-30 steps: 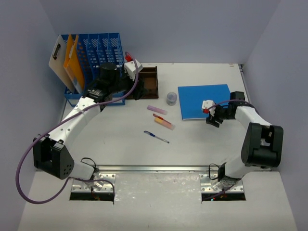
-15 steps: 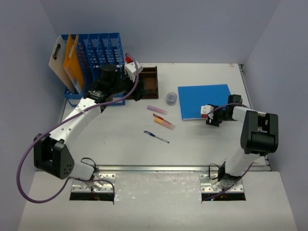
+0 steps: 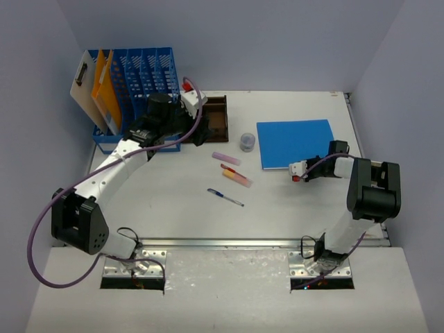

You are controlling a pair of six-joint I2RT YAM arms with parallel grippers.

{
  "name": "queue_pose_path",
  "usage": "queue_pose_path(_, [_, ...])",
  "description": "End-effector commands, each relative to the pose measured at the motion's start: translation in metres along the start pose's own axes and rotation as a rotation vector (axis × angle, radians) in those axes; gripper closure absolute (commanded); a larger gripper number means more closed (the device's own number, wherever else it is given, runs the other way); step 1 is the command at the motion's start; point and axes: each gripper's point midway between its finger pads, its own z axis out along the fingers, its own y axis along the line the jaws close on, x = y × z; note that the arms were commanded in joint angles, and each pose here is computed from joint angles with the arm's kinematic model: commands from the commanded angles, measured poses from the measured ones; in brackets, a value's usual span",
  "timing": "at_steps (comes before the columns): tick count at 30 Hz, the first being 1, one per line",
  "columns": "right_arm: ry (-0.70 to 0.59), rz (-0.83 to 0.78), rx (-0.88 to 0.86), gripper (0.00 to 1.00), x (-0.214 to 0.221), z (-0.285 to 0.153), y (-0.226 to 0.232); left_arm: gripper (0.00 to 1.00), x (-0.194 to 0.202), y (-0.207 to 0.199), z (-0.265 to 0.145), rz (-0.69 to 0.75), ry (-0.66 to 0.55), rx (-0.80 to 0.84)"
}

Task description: Organize the desk

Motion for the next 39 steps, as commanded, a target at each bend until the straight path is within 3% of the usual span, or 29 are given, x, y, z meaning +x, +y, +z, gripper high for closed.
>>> queue_pose_path(1, [0.029,-0.019,-0.123,0.90,0.006,0.004,0.044,0.24,-0.016,-0.006,0.006,0.038,-0.057,0.031])
queue_pose_path(3, [0.029,-0.027,-0.125,0.99,0.002,0.000,0.046,0.24,-0.010,-0.011,0.013,0.064,-0.051,0.044])
queue_pose_path(12, [-0.016,-0.063,-0.060,0.99,-0.036,-0.032,0.031,0.24,0.015,-0.058,0.074,0.307,-0.002,0.090])
queue_pose_path(17, [-0.022,-0.005,-0.035,0.99,-0.047,-0.048,0.017,0.18,0.026,-0.096,0.096,0.392,-0.099,0.282])
queue_pose_path(21, [-0.040,0.007,-0.021,0.99,-0.056,-0.054,0.011,0.13,0.037,-0.135,0.101,0.535,-0.197,0.304])
queue_pose_path(24, [-0.039,0.034,-0.021,0.99,-0.056,-0.056,0.009,0.13,0.055,-0.160,0.099,0.720,-0.277,0.278])
queue_pose_path(25, [-0.040,0.042,-0.020,0.99,-0.056,-0.056,0.008,0.13,0.078,-0.163,0.096,0.763,-0.259,0.258])
queue_pose_path(27, [-0.043,0.054,-0.017,0.99,-0.057,-0.057,0.005,0.12,0.071,-0.184,0.093,0.874,-0.355,0.247])
queue_pose_path(32, [-0.056,0.054,-0.009,0.99,-0.061,-0.059,0.003,0.12,0.081,-0.210,0.112,0.948,-0.341,0.184])
queue_pose_path(39, [-0.066,0.061,-0.010,0.99,-0.066,-0.062,0.005,0.12,0.059,-0.211,0.154,0.982,-0.358,0.012])
